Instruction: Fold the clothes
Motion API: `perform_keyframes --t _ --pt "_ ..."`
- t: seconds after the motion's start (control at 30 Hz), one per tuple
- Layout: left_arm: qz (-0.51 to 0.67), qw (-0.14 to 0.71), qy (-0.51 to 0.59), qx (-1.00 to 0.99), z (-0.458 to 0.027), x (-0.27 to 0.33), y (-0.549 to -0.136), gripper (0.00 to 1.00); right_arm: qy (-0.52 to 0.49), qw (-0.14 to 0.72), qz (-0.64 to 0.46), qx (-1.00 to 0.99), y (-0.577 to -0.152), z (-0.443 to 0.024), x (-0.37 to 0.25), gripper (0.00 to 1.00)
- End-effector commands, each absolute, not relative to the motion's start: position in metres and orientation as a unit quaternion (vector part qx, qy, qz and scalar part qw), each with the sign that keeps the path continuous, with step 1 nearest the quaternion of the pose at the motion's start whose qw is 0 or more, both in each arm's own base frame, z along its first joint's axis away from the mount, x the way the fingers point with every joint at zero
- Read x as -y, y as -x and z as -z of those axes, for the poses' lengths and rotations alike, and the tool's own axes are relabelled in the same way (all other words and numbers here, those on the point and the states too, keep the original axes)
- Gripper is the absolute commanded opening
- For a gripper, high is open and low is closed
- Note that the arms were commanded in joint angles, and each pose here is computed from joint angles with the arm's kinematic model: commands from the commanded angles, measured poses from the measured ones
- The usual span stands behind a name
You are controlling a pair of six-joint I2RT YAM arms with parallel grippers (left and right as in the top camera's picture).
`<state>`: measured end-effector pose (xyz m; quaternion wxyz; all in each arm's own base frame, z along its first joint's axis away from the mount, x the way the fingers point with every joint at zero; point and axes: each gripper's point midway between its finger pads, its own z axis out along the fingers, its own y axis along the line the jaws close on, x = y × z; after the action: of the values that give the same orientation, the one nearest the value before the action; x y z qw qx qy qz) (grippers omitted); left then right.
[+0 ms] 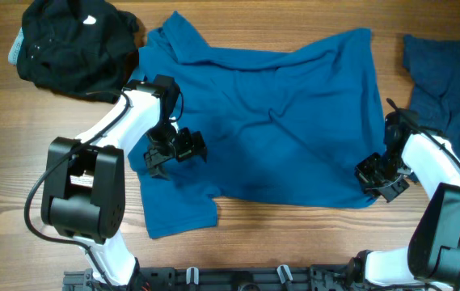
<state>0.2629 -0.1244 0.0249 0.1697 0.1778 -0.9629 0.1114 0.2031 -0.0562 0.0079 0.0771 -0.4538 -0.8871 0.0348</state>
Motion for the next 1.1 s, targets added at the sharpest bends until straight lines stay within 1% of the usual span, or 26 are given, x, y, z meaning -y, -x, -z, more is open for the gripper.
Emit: perform_keyframes --t 0.0,0.07,0.13,0.2,0.23,0.3,0.33,0.37,0.5,0.6,0.67,0.73,0.83,0.9,0.93,1.0,1.03,1.07 --pt "-0.112 0.130 -0.172 0.970 -0.021 0.124 -0.275 1.00 0.434 0.059 -0.022 0.899 -0.220 -0.025 0.059 0.11" --pt "-0.115 0.111 -0.170 0.972 -0.019 0.124 -0.284 1.00 0.413 0.045 -0.012 0.910 -0.227 -0.034 0.059 0.17" --pt "-0.125 0.088 -0.168 0.974 -0.018 0.126 -0.296 1.00 0.374 0.029 0.020 0.927 -0.237 -0.047 0.052 0.27" --pt "-0.129 0.080 -0.181 0.972 -0.018 0.128 -0.302 1.00 0.325 0.013 0.075 0.943 -0.249 -0.060 0.036 0.48" --pt "-0.129 0.079 -0.185 0.971 -0.017 0.128 -0.302 0.99 0.311 0.008 0.093 0.946 -0.252 -0.064 0.031 0.65" --pt "-0.125 0.088 -0.192 0.969 -0.018 0.127 -0.298 0.96 0.281 -0.003 0.129 0.951 -0.257 -0.071 0.020 0.92" --pt "-0.122 0.095 -0.193 0.969 -0.017 0.126 -0.294 0.94 0.269 -0.007 0.144 0.952 -0.259 -0.073 0.016 0.99" --pt "-0.118 0.103 -0.194 0.968 -0.017 0.125 -0.290 0.92 0.258 -0.009 0.156 0.954 -0.261 -0.074 0.012 0.99" --pt "-0.104 0.137 -0.201 0.964 -0.008 0.120 -0.267 0.91 0.248 -0.013 0.169 0.954 -0.263 -0.076 0.008 1.00" --pt "-0.104 0.155 -0.212 0.959 0.007 0.119 -0.249 0.79 0.248 -0.013 0.170 0.954 -0.263 -0.076 0.008 1.00" --pt "-0.125 0.159 -0.218 0.955 0.013 0.125 -0.246 0.75 0.248 -0.014 0.170 0.954 -0.263 -0.076 0.007 0.99" --pt "-0.140 0.159 -0.218 0.953 0.017 0.129 -0.244 0.69 0.248 -0.014 0.170 0.954 -0.263 -0.076 0.007 1.00" --pt "-0.139 0.162 -0.218 0.952 0.018 0.129 -0.242 0.52 0.247 -0.010 0.170 0.954 -0.261 -0.076 0.007 0.99" --pt "-0.135 0.171 -0.220 0.951 0.017 0.128 -0.238 0.34 0.247 -0.010 0.170 0.954 -0.261 -0.076 0.007 0.99" --pt "-0.133 0.175 -0.221 0.950 0.016 0.127 -0.235 0.27 0.248 -0.011 0.170 0.954 -0.262 -0.076 0.007 1.00" --pt "-0.124 0.192 -0.224 0.947 0.014 0.125 -0.227 0.10 0.248 -0.013 0.170 0.954 -0.263 -0.076 0.007 0.99" --pt "-0.120 0.198 -0.225 0.946 0.013 0.124 -0.224 0.04 0.248 -0.014 0.170 0.954 -0.263 -0.076 0.008 0.99" --pt "-0.117 0.202 -0.226 0.946 0.013 0.123 -0.222 0.04 0.248 -0.014 0.168 0.954 -0.263 -0.076 0.008 0.99"
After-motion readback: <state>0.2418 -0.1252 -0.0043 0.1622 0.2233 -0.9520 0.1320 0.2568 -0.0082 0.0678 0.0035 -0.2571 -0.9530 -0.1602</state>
